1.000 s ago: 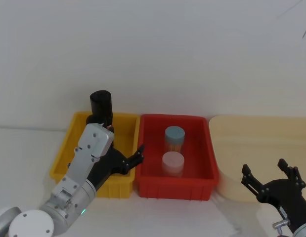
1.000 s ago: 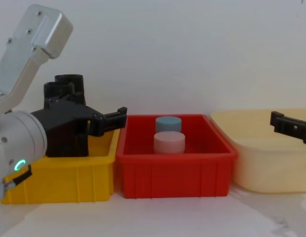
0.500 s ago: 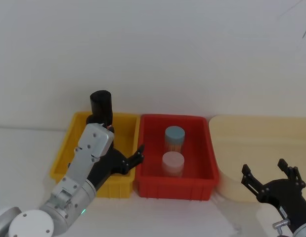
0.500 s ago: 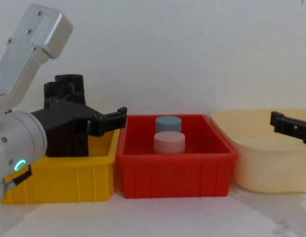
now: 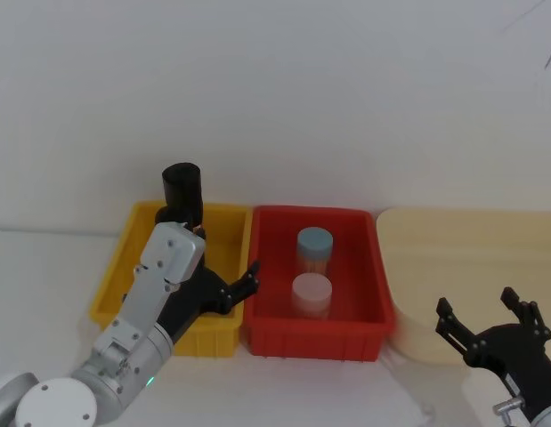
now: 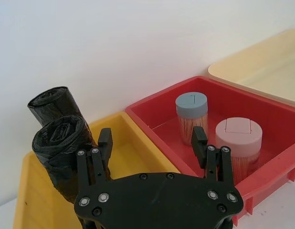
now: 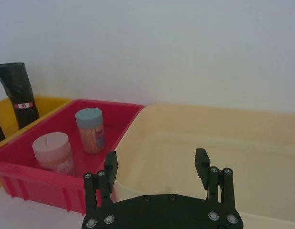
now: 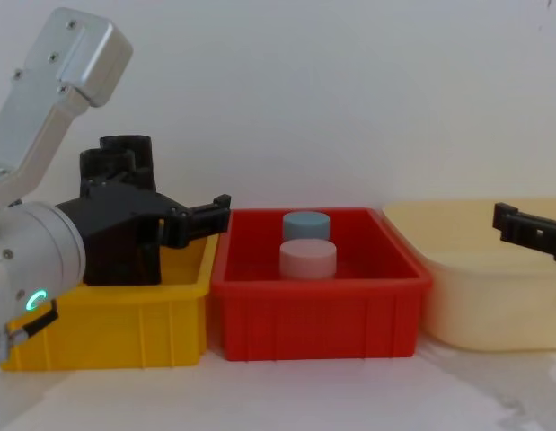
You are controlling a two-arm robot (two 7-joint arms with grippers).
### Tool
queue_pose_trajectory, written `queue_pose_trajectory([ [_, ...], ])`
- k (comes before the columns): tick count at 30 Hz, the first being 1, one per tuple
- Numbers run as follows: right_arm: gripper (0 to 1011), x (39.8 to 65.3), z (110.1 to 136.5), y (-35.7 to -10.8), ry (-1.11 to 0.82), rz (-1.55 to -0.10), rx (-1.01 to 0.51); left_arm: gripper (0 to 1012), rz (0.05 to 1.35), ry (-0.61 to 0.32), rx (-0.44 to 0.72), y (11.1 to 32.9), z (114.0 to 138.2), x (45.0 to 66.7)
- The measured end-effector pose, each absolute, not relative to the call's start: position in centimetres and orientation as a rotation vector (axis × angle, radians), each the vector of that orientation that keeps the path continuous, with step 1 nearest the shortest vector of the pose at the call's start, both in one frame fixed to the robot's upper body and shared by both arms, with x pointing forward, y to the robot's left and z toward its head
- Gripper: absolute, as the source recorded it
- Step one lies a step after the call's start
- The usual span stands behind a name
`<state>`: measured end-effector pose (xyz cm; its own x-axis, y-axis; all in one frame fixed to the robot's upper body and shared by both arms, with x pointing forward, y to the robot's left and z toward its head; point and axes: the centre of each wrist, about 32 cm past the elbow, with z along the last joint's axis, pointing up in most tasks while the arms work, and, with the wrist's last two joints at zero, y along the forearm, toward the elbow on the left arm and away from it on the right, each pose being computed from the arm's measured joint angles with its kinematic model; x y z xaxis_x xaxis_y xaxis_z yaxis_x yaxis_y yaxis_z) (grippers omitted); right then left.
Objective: Pick up the garbage bag with the one hand and transfer it to the other hand.
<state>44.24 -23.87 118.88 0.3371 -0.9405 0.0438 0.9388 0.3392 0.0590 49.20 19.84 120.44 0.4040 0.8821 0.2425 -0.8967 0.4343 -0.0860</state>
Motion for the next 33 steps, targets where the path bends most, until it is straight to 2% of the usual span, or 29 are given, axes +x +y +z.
queue_pose_trajectory([
  [18,1004,43.1,120.1,-25.5,-0.113,-1.06,-0.015,1001,1.124,-0.268,0.061,19.8,120.4,49.2],
  [33,1004,44.7,121.6,-23.6,-0.162,-0.866,-0.083,1000,1.124,-0.268,0.061,19.8,120.4,49.2],
])
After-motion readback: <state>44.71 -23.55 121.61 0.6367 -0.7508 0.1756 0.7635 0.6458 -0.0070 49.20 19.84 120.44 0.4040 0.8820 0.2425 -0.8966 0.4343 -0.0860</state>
